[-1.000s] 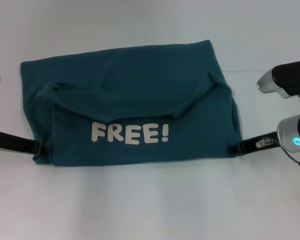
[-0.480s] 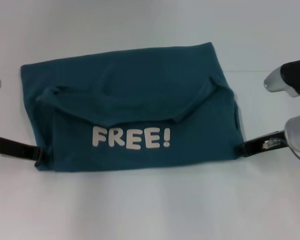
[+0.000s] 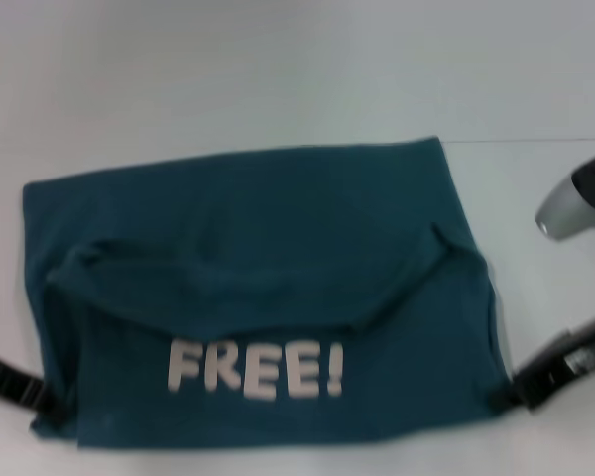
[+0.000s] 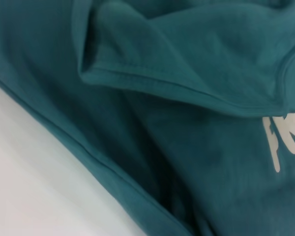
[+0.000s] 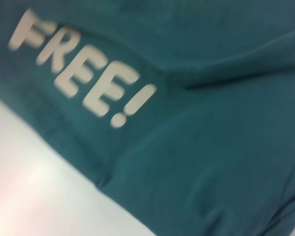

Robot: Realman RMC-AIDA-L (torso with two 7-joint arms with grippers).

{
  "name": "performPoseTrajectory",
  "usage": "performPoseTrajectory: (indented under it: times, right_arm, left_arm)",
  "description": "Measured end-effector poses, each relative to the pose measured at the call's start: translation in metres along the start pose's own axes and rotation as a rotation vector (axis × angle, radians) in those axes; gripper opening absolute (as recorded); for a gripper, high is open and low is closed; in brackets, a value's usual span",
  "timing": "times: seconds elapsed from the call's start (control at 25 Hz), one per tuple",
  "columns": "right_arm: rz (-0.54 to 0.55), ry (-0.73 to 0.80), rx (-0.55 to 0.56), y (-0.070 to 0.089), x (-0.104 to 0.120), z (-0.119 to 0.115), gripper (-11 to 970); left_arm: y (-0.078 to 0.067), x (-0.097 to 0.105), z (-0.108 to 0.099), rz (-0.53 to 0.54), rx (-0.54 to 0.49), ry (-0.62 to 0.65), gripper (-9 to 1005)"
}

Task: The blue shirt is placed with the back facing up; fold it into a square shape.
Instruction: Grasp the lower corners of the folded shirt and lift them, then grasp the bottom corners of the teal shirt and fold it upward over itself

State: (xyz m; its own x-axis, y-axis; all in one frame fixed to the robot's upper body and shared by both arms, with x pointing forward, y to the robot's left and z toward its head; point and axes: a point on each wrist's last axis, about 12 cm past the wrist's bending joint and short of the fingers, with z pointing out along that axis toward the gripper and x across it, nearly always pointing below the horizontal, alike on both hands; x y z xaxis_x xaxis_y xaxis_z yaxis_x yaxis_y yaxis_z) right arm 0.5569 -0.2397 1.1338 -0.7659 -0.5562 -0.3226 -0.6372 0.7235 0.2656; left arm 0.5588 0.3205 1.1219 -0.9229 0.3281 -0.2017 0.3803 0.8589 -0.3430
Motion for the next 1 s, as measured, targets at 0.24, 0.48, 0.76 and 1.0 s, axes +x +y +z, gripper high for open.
performPoseTrajectory:
  times: [0.24, 0.48, 0.76, 1.0]
  right_arm:
    - [-0.067, 0.133, -0.104, 0.021, 0.023, -0.013, 74]
    - [-0.108, 0.208, -0.180, 0.039, 0.039, -0.013, 74]
    - [-0.118, 0.123, -0.214, 0.033, 0.042, -0.019, 75]
    - [-0.052, -0.077, -0.169, 0.002, 0.036, -0.057, 75]
  left_arm:
    - [-0.012, 0.019, -0.005, 0.011, 0.089, 0.173, 49]
    - [-0.022, 0.035, -0.008, 0.001, 0.166, 0.257, 56]
    - [-0.025, 0.044, -0.006, 0.022, 0.239, 0.167, 64]
    - [-0.020, 0.033, -0.037, 0.031, 0.258, -0.052, 71]
